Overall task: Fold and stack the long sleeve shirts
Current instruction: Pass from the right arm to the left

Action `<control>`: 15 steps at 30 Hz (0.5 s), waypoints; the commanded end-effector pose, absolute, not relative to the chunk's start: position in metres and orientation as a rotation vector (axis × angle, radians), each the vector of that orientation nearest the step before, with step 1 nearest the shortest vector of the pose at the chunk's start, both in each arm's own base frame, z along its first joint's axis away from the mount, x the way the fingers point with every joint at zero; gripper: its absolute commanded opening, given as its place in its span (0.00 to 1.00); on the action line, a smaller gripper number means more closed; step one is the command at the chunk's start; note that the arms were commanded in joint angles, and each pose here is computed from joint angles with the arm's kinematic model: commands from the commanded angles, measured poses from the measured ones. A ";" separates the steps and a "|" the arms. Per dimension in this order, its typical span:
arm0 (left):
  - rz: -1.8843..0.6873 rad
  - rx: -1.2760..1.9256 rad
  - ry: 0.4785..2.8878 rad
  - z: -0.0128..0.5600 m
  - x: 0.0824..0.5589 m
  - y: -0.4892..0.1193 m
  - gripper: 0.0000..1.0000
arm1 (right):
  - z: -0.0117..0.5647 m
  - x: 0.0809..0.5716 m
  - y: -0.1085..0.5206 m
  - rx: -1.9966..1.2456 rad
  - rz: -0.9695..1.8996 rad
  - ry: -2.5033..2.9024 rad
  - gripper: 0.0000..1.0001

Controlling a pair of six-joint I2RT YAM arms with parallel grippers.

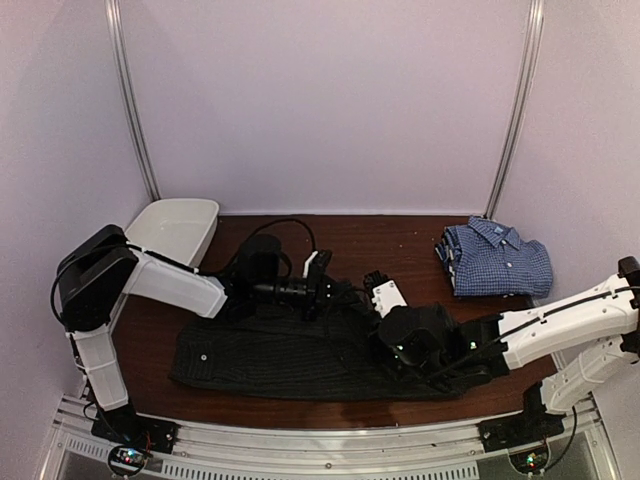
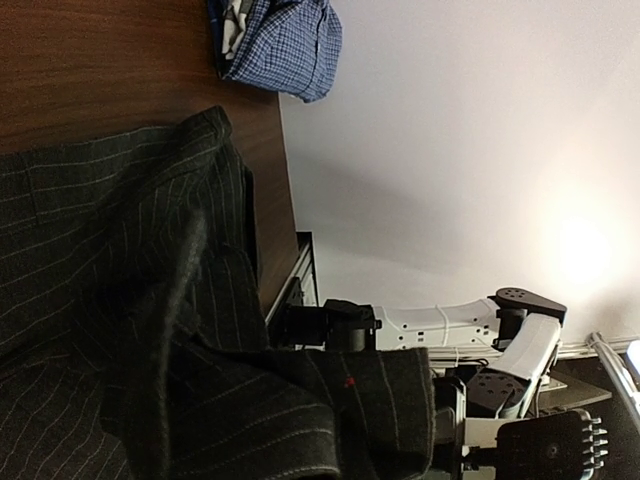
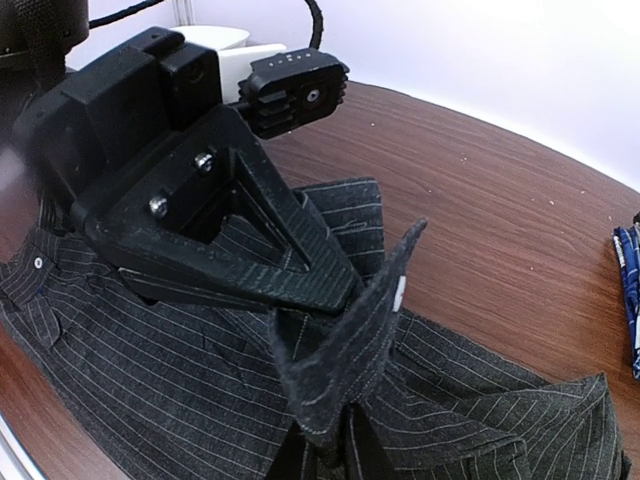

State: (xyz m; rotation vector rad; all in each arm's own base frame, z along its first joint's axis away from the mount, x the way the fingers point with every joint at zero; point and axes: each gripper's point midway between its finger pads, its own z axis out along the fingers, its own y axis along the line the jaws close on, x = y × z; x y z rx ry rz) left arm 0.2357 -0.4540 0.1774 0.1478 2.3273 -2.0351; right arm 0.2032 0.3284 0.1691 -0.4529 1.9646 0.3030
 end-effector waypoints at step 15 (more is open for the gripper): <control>-1.734 0.744 2.159 0.250 0.247 -0.469 0.00 | 0.228 0.179 0.262 -0.386 0.511 1.974 0.70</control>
